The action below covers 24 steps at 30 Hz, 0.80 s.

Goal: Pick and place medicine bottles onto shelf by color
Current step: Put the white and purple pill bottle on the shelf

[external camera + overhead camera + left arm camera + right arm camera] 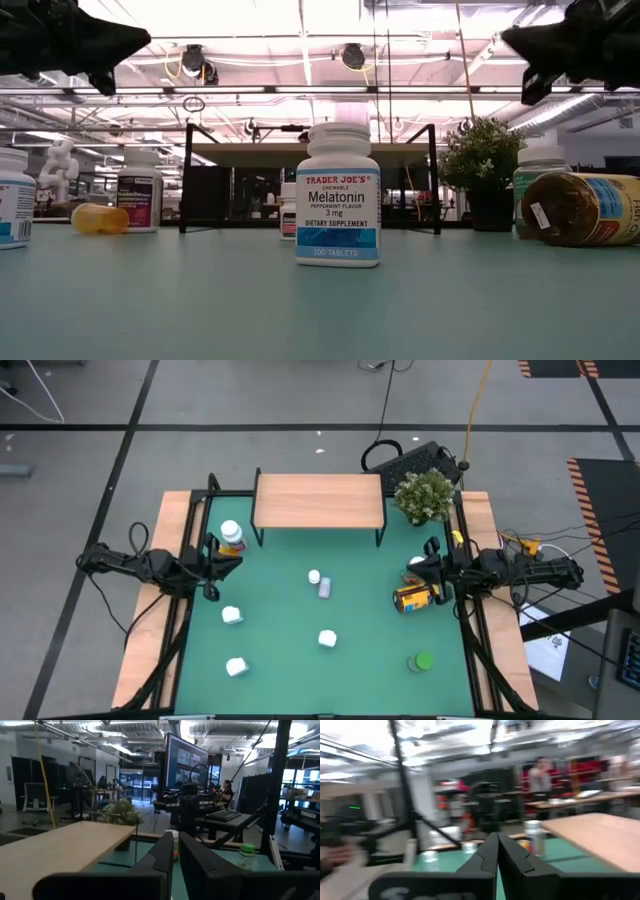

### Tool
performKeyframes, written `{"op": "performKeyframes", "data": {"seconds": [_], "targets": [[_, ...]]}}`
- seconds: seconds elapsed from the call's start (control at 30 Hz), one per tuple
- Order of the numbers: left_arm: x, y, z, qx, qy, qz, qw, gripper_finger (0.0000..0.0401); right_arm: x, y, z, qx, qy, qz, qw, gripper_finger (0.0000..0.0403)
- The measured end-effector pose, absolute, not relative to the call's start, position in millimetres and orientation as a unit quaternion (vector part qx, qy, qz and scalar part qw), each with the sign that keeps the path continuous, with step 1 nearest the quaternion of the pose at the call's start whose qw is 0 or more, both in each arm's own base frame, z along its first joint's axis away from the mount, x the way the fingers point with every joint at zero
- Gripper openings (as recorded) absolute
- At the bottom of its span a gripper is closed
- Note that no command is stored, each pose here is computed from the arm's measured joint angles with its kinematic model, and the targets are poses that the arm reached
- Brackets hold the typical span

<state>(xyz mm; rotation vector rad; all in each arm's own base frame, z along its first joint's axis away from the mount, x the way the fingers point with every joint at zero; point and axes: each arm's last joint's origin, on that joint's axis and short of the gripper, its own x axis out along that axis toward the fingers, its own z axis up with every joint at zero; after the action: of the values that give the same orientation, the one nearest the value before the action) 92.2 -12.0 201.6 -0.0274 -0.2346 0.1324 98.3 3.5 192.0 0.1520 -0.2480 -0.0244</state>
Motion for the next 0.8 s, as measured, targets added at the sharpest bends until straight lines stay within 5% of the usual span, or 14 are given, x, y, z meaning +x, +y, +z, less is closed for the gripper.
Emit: {"op": "performKeyframes", "data": {"seconds": [0.33, 0.8], "targets": [[91.3, -0.7, 197.4, 0.013, -0.082, 0.232, 0.969, 0.0031, 88.7, -10.8, 207.0, 0.034, -0.193, -0.271, 0.942, 0.0020], [99.4, 13.9, 182.9, 0.009, -0.010, 0.325, 0.946, 0.0044, 88.2, -20.6, 216.3, -0.014, -0.220, -0.347, 0.912, 0.0116]]}}
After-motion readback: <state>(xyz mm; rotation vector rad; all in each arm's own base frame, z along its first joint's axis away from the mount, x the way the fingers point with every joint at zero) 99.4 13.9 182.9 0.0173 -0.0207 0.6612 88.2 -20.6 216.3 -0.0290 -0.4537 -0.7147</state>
